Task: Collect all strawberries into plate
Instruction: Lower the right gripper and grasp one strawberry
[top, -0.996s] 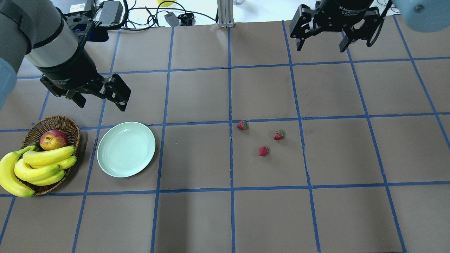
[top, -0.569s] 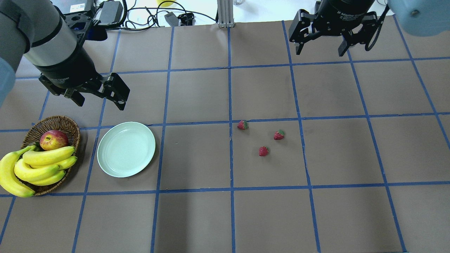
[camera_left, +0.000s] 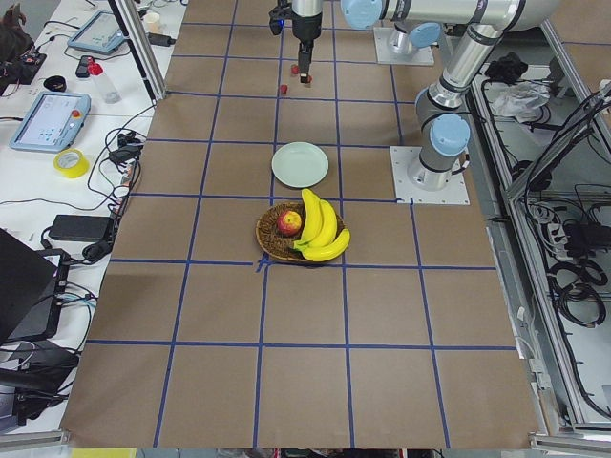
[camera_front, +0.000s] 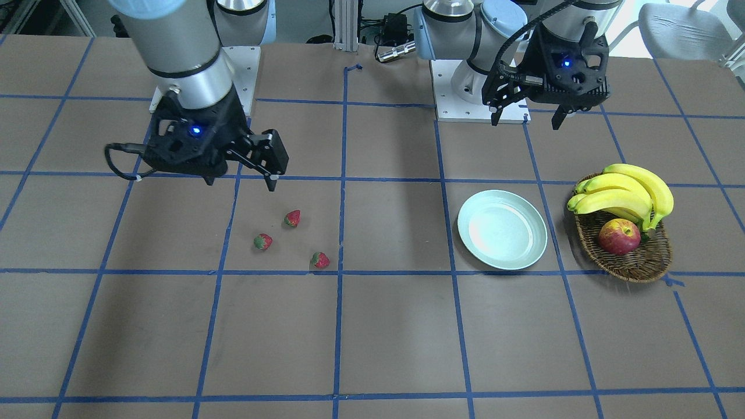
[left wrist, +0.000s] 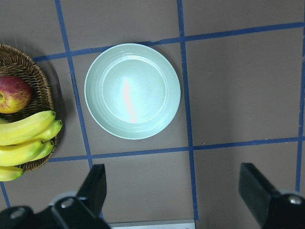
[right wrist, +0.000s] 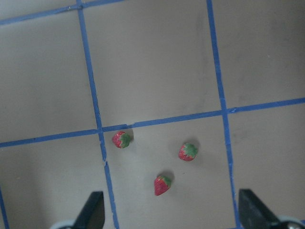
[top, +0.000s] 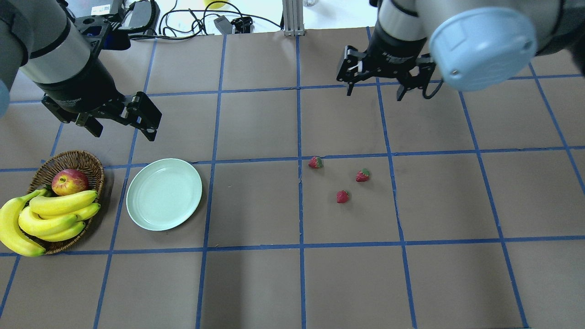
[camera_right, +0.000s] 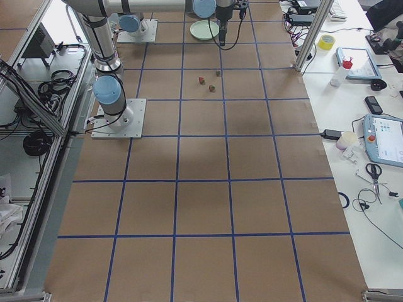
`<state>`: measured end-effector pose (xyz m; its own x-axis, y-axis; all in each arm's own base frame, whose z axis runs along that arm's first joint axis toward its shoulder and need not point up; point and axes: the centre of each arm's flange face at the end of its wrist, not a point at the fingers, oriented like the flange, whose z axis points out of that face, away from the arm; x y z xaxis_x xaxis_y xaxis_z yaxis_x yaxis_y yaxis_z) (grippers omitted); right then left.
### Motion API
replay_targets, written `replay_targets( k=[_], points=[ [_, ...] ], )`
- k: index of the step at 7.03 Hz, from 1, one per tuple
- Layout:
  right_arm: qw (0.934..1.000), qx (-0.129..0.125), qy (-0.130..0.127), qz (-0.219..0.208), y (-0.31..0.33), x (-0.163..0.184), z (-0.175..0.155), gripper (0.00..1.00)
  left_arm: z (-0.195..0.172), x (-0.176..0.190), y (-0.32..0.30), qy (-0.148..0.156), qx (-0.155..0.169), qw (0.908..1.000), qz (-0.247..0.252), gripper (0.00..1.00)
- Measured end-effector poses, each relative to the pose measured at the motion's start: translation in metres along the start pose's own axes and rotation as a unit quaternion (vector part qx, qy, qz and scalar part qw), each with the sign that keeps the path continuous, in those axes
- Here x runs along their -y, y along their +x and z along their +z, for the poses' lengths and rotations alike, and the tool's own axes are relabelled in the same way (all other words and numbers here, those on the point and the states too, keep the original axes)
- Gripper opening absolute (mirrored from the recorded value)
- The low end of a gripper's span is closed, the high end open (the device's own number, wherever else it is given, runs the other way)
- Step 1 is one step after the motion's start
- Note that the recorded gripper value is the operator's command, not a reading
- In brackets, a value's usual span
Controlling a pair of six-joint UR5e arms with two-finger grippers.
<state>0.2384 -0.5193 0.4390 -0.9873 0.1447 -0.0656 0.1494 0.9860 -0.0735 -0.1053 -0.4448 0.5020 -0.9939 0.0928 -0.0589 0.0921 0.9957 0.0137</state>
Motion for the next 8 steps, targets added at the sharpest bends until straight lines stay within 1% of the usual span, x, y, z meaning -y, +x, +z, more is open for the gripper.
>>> replay_targets(
  k=[1,2,3,4,5,6,7,8],
  points=[
    [1.0000,0.002,0.003,0.008,-0.023,-0.008,0.051,1.00,0.001,-0.001,0.000,-0.005,0.002,1.0000,0.000,1.00],
    [0.9997,0.002,-0.002,0.023,-0.034,-0.018,0.097,1.00,0.002,-0.002,-0.001,-0.008,0.005,1.0000,0.000,1.00],
    [0.9987,0.000,-0.017,0.047,-0.038,-0.024,0.139,1.00,0.003,-0.002,-0.002,-0.010,0.009,0.9999,0.000,1.00],
    [0.9977,-0.004,-0.028,0.062,-0.044,-0.026,0.172,1.00,0.003,-0.002,-0.002,-0.010,0.011,0.9999,0.000,1.00],
    [0.9971,-0.004,-0.029,0.070,-0.054,-0.028,0.197,1.00,0.004,-0.002,-0.002,-0.010,0.011,0.9999,0.001,1.00],
    [0.9969,-0.003,-0.025,0.074,-0.061,-0.028,0.217,0.99,0.004,-0.001,-0.001,-0.009,0.011,0.9999,0.002,1.00],
    [0.9968,-0.004,-0.023,0.076,-0.065,-0.025,0.237,0.83,0.004,-0.001,0.000,-0.008,0.011,0.9999,0.002,1.00],
    [0.9968,-0.006,-0.024,0.076,-0.066,-0.023,0.254,0.70,0.004,-0.001,0.000,-0.008,0.010,0.9999,0.002,1.00]
  ],
)
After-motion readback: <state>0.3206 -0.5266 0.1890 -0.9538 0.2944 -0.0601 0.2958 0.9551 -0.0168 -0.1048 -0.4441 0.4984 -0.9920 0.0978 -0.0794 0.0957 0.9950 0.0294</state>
